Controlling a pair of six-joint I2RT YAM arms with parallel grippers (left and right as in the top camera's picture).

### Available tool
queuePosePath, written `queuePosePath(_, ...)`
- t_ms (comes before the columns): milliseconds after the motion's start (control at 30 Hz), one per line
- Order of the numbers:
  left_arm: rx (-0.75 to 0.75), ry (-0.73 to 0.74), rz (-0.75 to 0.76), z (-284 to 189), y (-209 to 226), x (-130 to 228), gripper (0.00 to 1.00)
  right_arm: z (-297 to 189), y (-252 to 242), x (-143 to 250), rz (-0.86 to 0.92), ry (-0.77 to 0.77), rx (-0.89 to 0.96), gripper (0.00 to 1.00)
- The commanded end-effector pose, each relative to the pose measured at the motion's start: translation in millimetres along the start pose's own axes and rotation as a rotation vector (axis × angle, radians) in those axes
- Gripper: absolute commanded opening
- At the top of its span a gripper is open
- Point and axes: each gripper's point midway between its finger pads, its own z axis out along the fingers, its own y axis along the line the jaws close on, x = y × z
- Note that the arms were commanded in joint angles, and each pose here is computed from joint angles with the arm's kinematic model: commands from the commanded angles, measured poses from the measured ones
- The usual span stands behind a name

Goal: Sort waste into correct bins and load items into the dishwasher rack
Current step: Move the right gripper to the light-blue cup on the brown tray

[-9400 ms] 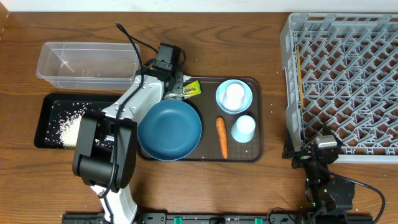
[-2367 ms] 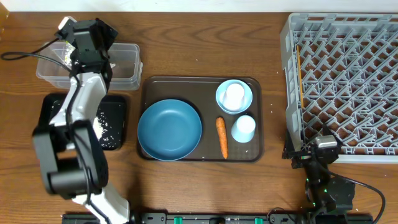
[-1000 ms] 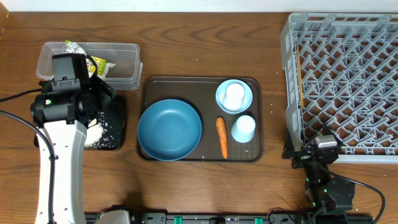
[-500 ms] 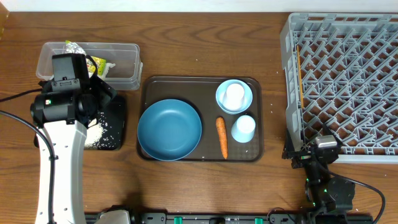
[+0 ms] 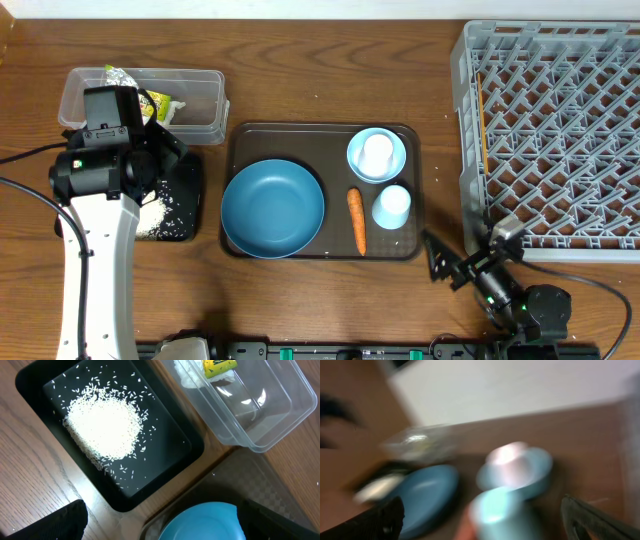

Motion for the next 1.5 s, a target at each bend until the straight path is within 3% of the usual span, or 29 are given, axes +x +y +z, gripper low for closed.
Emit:
queuePosePath(0, -0.004, -0.003, 0.005, -1, 0, -2, 0.98, -7, 39, 22, 0.382, 0.169, -0.209, 0.99)
queuePosePath(133, -0.004, -0.003, 0.005, -1, 0, -1, 0.98, -7, 47, 12, 0.457, 0.156, -0.239, 0.99)
queuePosePath(267, -0.004, -0.003, 0.005, -1, 0, -2, 0.98, -13, 68, -4, 0.394, 0.126, -0.341, 0.99)
queuePosePath(567, -0.004, -0.003, 0.005, -1, 0, -2, 0.98, -11, 73, -21, 0.33, 0.127, -0.313, 0.99)
queuePosePath(800, -0.004, -0.003, 0.005, -1, 0, -2, 0.98, -1, 40, -40, 0.244, 0.207, 0.013, 0.99)
queuePosePath(1100, -0.004, -0.003, 0.005, -1, 0, -1, 0.98, -4, 5, -52, 0.056, 0.525, 0.413, 0.99)
queuePosePath(1267, -0.004, -0.003, 0.005, -1, 0, -2, 0.98, 21, 6, -31, 0.01, 0.693, 0.451, 0.99)
queuePosePath(1467, -0.004, -0.003, 0.005, -1, 0, -2, 0.98, 51, -14, 1, -0.04, 0.781, 0.575, 0.99)
